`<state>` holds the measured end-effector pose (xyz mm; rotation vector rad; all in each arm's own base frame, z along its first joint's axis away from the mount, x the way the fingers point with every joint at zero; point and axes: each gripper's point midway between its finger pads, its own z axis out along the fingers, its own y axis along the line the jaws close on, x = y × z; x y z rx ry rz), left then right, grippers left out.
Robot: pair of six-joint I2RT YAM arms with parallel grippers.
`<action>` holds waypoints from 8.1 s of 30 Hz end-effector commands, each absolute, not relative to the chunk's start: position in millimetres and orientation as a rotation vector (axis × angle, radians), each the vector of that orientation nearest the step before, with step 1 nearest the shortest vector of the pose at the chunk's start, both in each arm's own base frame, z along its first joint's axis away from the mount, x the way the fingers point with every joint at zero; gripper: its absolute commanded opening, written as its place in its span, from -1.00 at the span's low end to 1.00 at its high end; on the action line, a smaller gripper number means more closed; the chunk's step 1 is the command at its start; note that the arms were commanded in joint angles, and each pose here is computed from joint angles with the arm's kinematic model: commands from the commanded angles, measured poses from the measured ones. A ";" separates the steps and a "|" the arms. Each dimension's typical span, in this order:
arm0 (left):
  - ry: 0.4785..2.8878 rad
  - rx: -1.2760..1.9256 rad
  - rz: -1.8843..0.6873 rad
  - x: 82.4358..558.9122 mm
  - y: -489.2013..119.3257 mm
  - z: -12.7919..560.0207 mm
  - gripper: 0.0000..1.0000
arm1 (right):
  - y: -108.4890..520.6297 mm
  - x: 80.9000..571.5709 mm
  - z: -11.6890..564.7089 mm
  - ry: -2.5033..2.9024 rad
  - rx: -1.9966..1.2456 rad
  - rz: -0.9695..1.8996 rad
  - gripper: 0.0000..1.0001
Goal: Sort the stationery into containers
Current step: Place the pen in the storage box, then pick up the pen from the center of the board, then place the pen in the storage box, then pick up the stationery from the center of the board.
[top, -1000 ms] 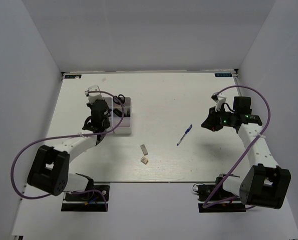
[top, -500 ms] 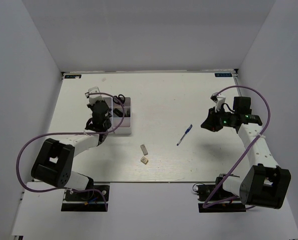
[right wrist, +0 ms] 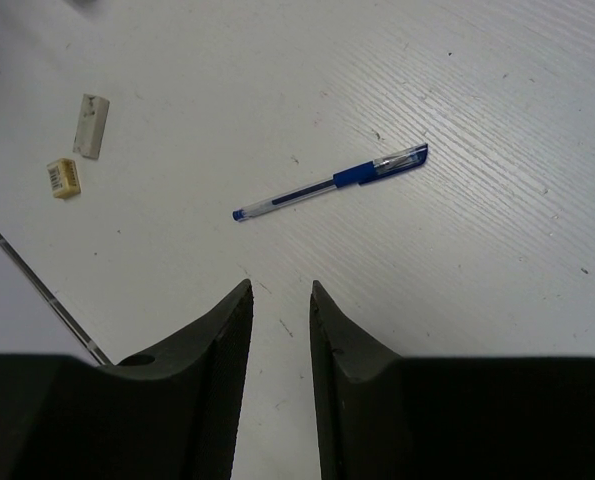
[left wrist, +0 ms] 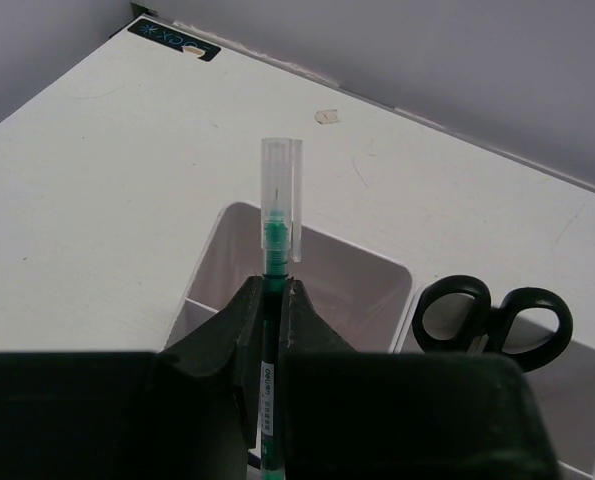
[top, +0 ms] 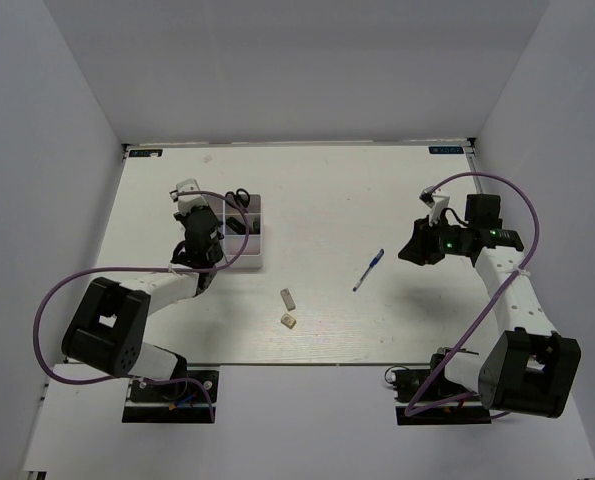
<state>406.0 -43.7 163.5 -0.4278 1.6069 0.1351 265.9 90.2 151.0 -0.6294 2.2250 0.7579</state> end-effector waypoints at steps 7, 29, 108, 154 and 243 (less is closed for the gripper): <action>1.532 -0.485 0.170 412.9 -31.9 198.9 -1.00 | 92.7 266.5 163.5 2.181 -0.641 0.782 -0.33; 1.453 -0.553 0.243 426.1 -33.5 195.6 -1.00 | 94.4 265.6 161.2 2.183 -0.646 0.810 -0.33; 2.628 0.253 -0.350 123.7 -133.8 117.6 0.47 | 119.5 319.9 62.7 2.891 -0.159 0.316 0.25; 2.526 0.083 -0.337 106.9 -93.8 119.6 0.51 | 283.8 379.5 171.7 2.314 -0.729 0.810 -1.00; 2.640 -0.446 -0.006 218.8 -268.8 6.8 -0.27 | 126.2 272.7 113.1 2.676 -0.248 0.828 -0.91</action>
